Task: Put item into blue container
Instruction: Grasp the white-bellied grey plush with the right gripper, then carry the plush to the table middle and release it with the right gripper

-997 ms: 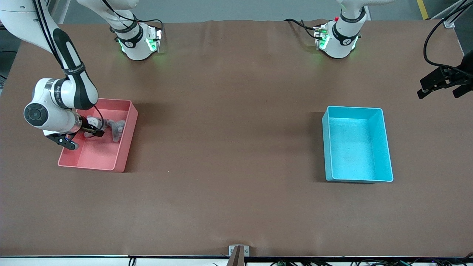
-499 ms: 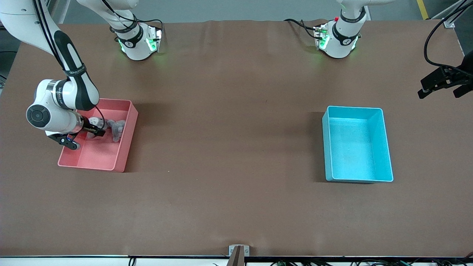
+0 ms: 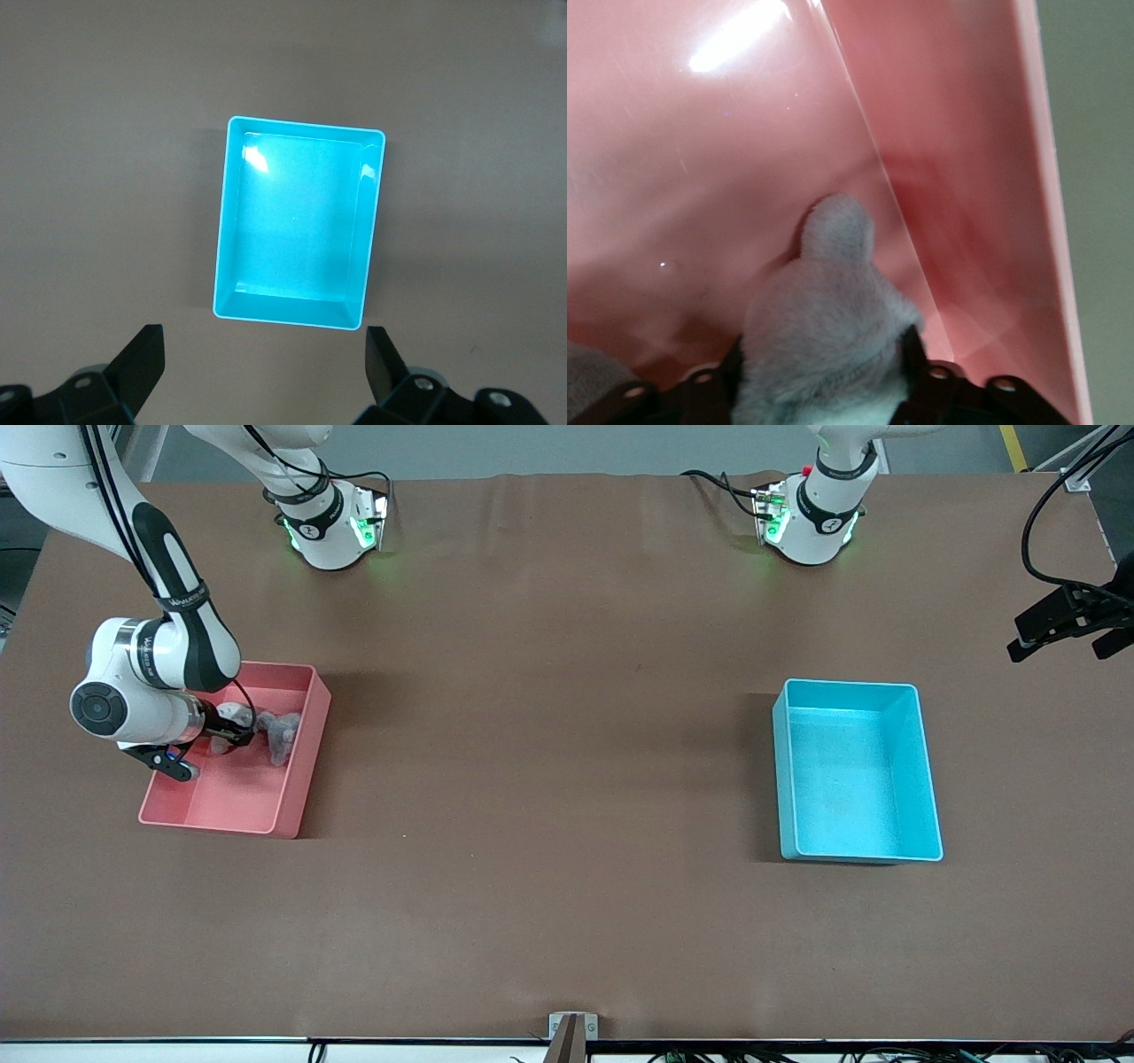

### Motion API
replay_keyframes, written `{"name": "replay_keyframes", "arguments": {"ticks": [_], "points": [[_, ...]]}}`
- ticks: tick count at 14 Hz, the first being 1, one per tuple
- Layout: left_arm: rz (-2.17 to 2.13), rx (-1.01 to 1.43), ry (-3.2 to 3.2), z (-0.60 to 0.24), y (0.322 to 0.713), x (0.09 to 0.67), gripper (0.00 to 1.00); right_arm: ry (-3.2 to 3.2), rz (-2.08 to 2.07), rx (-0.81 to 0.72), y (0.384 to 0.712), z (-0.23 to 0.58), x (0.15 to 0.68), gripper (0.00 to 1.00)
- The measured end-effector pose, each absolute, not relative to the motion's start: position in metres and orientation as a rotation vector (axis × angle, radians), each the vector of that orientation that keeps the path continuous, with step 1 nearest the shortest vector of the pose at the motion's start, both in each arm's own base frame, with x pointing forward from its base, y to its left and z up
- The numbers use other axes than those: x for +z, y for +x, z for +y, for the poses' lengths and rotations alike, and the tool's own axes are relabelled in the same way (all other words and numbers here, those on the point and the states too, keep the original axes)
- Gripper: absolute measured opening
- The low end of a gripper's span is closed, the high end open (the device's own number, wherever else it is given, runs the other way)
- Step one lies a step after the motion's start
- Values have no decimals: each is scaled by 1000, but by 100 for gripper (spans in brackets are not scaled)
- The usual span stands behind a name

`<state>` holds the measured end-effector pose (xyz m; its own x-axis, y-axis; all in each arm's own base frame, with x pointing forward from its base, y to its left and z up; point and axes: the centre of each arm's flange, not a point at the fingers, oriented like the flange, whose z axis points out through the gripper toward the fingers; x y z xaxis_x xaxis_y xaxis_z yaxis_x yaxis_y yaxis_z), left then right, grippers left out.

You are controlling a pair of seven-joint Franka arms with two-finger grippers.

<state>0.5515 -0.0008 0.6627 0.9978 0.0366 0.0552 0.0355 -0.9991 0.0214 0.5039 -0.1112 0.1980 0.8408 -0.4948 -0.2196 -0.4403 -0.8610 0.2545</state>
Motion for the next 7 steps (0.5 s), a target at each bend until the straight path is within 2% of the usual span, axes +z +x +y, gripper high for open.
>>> {"name": "replay_keyframes", "arguments": {"ticks": [1, 2, 5, 7], "points": [[63, 87, 3119, 1, 552, 663, 100, 2825, -725, -414, 504, -111, 198, 51], [65, 87, 3119, 2, 552, 663, 100, 2825, -725, -415, 504, -111, 198, 51], [65, 86, 3119, 2, 552, 662, 100, 2822, -725, -419, 507, -112, 201, 30], [65, 86, 3119, 2, 552, 662, 100, 2814, -728, -427, 512, -114, 208, 26]]}}
